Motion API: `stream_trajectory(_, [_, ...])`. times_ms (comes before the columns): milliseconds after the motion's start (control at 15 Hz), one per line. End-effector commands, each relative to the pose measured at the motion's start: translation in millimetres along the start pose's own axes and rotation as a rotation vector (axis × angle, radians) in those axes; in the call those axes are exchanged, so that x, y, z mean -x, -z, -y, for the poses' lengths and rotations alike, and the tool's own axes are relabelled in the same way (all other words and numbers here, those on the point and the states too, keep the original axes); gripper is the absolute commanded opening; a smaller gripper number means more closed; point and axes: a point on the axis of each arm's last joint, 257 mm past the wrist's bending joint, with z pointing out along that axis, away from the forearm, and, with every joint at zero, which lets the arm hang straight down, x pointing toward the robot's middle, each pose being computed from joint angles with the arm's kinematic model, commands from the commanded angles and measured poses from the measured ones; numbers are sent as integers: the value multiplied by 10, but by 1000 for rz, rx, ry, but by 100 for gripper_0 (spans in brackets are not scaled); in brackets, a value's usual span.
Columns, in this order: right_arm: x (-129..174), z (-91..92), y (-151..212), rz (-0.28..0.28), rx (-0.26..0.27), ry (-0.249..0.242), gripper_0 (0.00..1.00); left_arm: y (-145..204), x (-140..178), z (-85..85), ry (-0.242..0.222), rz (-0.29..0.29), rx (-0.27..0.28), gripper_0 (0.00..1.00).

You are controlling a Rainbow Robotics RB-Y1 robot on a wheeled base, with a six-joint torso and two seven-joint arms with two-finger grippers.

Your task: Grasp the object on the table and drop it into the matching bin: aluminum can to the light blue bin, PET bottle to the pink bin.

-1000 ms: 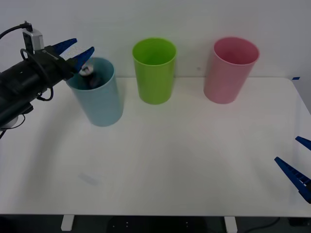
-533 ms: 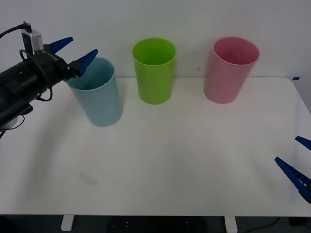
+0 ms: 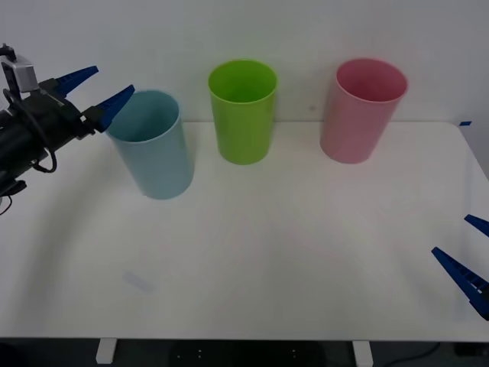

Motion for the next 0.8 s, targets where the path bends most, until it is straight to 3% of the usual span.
stream_trajectory(67, [0, 0, 0, 0, 0, 0, 100, 354, 18, -21, 8, -13, -28, 100])
stream_trajectory(533, [0, 0, 0, 0, 0, 0, 100, 1214, -63, -7, -23, -53, 21, 100])
stream_trajectory(800, [0, 0, 0, 0, 0, 0, 100, 1703, -238, -46, -89, -108, 68, 100])
